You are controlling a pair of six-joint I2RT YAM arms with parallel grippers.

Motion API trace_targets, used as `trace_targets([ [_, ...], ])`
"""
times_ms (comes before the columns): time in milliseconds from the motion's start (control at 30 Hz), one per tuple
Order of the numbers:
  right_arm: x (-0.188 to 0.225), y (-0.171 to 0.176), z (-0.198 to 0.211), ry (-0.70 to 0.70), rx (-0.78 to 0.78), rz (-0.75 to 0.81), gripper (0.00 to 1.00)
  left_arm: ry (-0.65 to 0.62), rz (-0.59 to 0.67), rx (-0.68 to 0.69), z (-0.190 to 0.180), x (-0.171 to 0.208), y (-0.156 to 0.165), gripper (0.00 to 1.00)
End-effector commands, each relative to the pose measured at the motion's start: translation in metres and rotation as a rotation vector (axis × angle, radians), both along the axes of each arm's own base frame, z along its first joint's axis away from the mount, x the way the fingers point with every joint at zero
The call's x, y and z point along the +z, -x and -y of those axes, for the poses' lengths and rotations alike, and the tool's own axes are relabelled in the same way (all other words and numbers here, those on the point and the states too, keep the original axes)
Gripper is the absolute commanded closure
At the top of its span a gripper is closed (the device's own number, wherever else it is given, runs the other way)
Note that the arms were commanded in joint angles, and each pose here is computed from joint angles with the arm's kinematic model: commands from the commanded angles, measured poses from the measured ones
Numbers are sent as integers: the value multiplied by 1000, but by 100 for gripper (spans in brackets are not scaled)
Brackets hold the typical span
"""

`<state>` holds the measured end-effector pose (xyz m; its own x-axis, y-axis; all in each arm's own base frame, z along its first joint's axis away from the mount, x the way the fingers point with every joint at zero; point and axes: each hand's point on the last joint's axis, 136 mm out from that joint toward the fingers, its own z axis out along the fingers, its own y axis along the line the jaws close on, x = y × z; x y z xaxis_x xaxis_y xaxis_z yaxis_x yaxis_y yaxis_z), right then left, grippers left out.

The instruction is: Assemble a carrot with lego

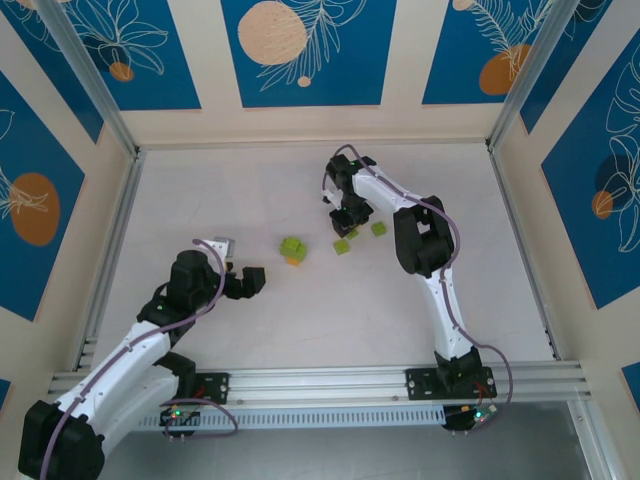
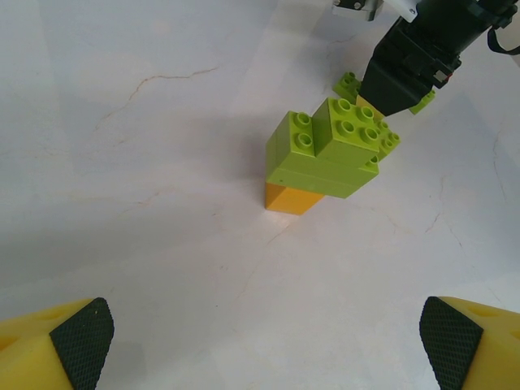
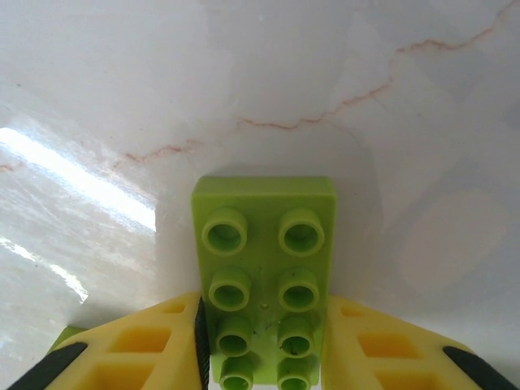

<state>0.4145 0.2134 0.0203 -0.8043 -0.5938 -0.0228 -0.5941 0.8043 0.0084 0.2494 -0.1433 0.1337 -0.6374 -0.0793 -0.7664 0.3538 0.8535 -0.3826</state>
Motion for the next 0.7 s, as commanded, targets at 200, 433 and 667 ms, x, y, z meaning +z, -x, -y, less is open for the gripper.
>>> trace_targets([
  [200, 69, 28, -34, -111, 12, 11, 70, 0, 49, -36, 7, 15, -1, 1],
  [433, 129, 62, -69, -172, 196, 19, 70, -2, 53, -39, 8, 15, 0, 1],
  [667, 132, 83, -98, -193, 324, -20, 71, 0, 53, -43, 8, 16, 0, 1],
])
